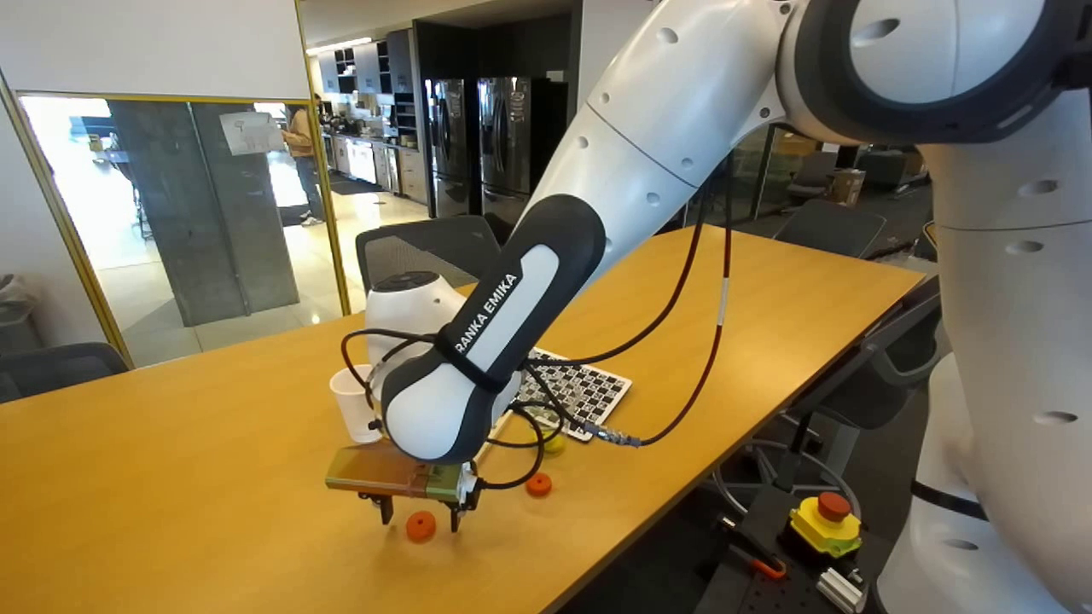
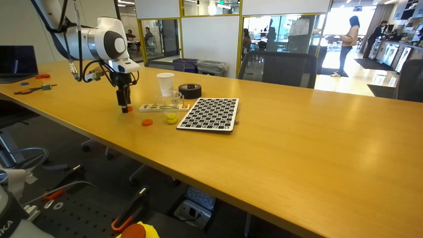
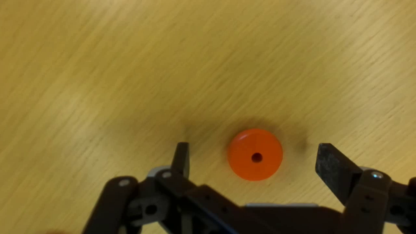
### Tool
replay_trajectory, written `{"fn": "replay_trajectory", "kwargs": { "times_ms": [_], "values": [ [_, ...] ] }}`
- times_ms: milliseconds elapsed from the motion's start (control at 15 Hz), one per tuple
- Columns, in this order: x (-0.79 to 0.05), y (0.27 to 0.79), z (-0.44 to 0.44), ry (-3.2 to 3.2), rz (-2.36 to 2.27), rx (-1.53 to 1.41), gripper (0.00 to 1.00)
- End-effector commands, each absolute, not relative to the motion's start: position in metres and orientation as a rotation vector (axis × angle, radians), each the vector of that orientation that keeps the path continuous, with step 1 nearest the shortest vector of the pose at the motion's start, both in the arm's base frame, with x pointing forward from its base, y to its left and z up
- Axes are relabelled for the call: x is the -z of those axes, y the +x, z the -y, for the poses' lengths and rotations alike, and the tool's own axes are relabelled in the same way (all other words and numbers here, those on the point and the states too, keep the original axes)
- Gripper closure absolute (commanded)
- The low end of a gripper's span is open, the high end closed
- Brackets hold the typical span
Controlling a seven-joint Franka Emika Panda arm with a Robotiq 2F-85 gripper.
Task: Put the yellow discs on the table and then put the orange discs in the cup
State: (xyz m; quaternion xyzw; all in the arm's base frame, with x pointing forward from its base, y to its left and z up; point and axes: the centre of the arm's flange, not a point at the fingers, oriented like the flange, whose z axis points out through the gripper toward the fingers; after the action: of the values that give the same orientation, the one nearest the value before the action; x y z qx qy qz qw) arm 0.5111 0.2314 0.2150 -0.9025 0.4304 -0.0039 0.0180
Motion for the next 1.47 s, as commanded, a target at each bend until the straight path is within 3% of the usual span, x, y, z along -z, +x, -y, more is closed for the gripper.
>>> {"fn": "replay_trajectory", "kwargs": {
  "times_ms": [0,67,133,600,1400],
  "values": [
    [-0.216,0.522,-0.233,-2.792,-1.309,0.002,0.00],
    [-0.216,0.522,-0.233,-2.796,-1.306,0.005,0.25],
    [-0.216,0.521,-0.233,-2.799,-1.302,0.006,0.26],
    [-0.225,0.525,-0.229,-2.822,-1.243,-0.027,0.79],
    [-0.329,0.624,-0.159,-2.807,-1.131,0.325,0.78]
  ]
}}
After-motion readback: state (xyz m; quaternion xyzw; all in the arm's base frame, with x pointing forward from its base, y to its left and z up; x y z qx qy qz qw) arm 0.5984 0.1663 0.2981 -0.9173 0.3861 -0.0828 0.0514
